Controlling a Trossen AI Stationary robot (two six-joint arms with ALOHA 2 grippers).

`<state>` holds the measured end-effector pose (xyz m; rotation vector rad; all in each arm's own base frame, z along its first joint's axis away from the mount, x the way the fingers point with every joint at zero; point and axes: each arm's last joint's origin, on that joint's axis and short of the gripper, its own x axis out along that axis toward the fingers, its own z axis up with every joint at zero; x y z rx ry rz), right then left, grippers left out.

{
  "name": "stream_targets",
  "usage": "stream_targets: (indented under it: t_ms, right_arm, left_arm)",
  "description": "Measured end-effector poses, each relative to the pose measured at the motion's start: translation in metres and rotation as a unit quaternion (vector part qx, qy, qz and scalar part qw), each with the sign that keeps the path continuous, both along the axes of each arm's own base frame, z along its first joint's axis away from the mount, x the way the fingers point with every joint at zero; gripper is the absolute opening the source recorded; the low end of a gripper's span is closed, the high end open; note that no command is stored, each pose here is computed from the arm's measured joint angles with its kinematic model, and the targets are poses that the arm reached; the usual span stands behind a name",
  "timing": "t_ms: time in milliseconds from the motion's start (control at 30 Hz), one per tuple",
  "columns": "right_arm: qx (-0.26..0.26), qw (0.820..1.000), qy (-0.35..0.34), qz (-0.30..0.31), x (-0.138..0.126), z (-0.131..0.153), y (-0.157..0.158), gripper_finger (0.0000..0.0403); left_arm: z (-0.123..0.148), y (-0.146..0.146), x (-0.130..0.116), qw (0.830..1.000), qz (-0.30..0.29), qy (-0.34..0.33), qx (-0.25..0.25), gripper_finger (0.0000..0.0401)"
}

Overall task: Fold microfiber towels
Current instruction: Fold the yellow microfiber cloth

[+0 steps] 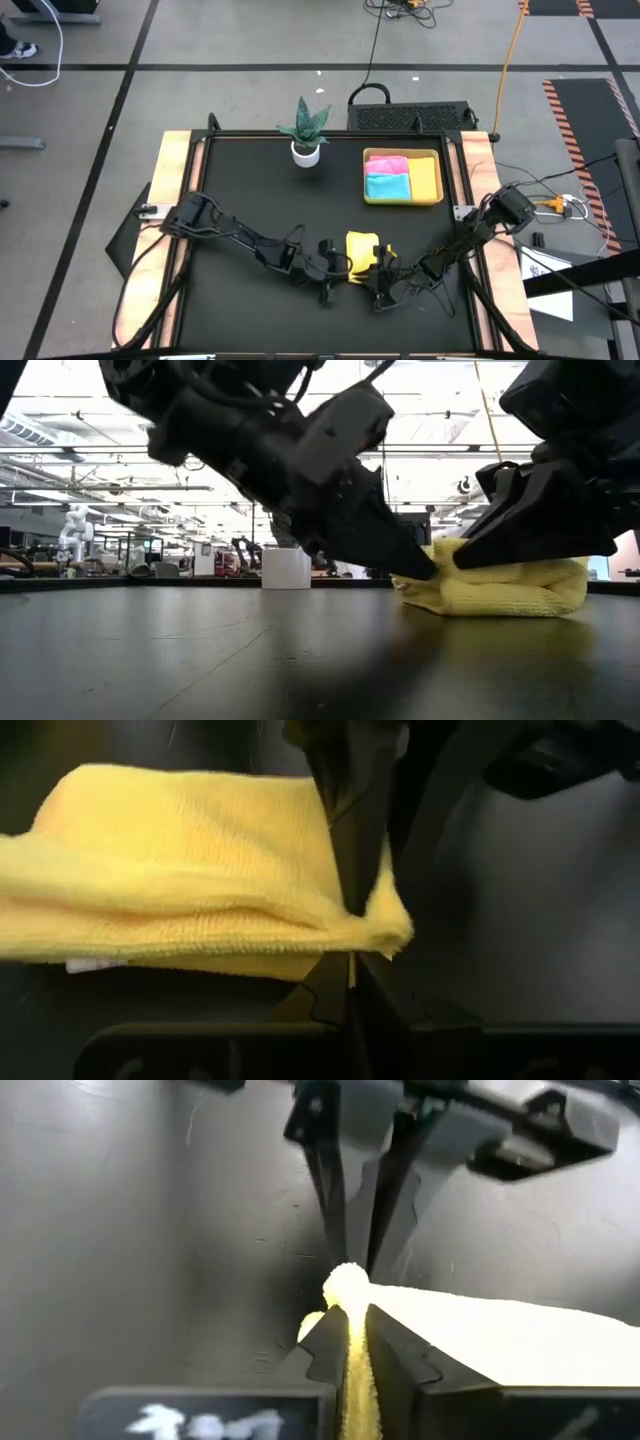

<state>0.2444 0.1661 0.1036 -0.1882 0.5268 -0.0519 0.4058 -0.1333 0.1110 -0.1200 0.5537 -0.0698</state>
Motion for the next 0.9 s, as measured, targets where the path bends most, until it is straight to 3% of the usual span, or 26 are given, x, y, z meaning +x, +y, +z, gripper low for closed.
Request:
stream_targets:
  t_ms: [167, 333, 533, 700, 900]
  right_arm:
    - [0.005, 1.000, 0.007, 0.010, -0.001, -0.002, 0.000, 0.0053]
    - [0.008, 1.000, 0.010, 0.014, -0.004, -0.003, 0.000, 0.0112]
    - [0.037, 0.996, -0.010, 0.083, -0.012, 0.027, 0.008, 0.0159]
    - [0.093, 0.994, -0.009, 0.059, -0.024, 0.050, 0.005, 0.0145]
    - [0.128, 0.991, 0.020, 0.016, -0.032, 0.038, -0.005, 0.0070]
  left_arm:
    - [0.015, 0.000, -0.008, 1.000, -0.002, 0.028, 0.008, 0.0024]
    - [0.025, 0.000, -0.006, 1.000, -0.010, 0.002, 0.014, 0.0024]
    - [0.025, 0.011, 0.006, 0.998, 0.000, -0.056, 0.013, 0.0024]
    - [0.012, 0.027, 0.015, 0.997, 0.011, -0.076, 0.016, 0.0024]
    - [-0.004, 0.047, 0.017, 0.999, 0.030, -0.026, 0.012, 0.0024]
